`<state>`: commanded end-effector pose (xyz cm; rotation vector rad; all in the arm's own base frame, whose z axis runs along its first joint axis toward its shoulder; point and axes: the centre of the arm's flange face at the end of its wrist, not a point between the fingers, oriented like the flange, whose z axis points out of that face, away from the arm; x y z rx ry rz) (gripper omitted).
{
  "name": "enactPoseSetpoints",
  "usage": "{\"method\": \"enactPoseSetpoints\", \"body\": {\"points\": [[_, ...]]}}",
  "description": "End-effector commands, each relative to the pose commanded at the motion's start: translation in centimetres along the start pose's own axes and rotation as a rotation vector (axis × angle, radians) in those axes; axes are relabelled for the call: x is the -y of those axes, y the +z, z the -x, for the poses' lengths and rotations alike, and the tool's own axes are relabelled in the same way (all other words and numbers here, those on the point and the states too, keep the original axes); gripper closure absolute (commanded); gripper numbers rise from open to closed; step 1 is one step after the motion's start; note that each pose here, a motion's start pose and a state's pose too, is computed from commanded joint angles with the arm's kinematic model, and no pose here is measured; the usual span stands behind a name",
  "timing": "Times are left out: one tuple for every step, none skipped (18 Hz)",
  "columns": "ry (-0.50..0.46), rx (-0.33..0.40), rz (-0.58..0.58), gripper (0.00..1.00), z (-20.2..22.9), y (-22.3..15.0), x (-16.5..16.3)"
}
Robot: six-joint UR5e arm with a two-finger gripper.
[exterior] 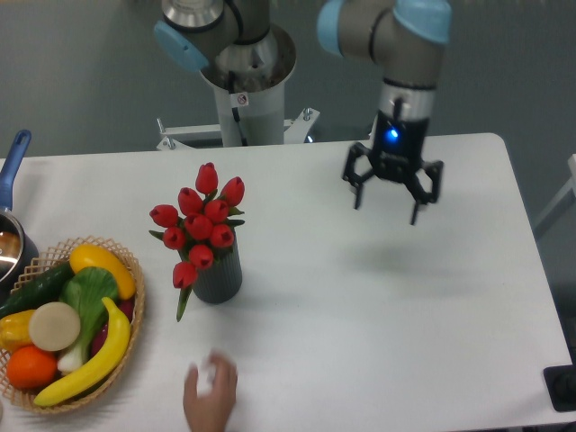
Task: Insert the flowers into the vase
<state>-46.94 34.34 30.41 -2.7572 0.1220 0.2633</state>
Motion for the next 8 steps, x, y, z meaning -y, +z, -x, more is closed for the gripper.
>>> {"method": "enactPoseSetpoints", "body": {"points": [[0.015,-0.009,0.032,0.00,-0.3,0.1,0.7],[0.017,-0.020,0.070,0.00,-0.2,0.3,0.7],[0.016,-0.029,0.107,0.00,-0.1,0.3,0.5],[0.016,-0.038,0.140,0.00,-0.2,0.8,0.1],[0.030,-0.036,0.156,0.00,-0.1,0.9,0.1],[0.056,-0.040,0.171,0.00,0.0,1.4,-0.1],[0.077,-0.043,0.189,0.00,-0.1,1.7,-0.3],[0.085,-0.041,0.207,0.00,-0.2,1.8,-0.4]]}}
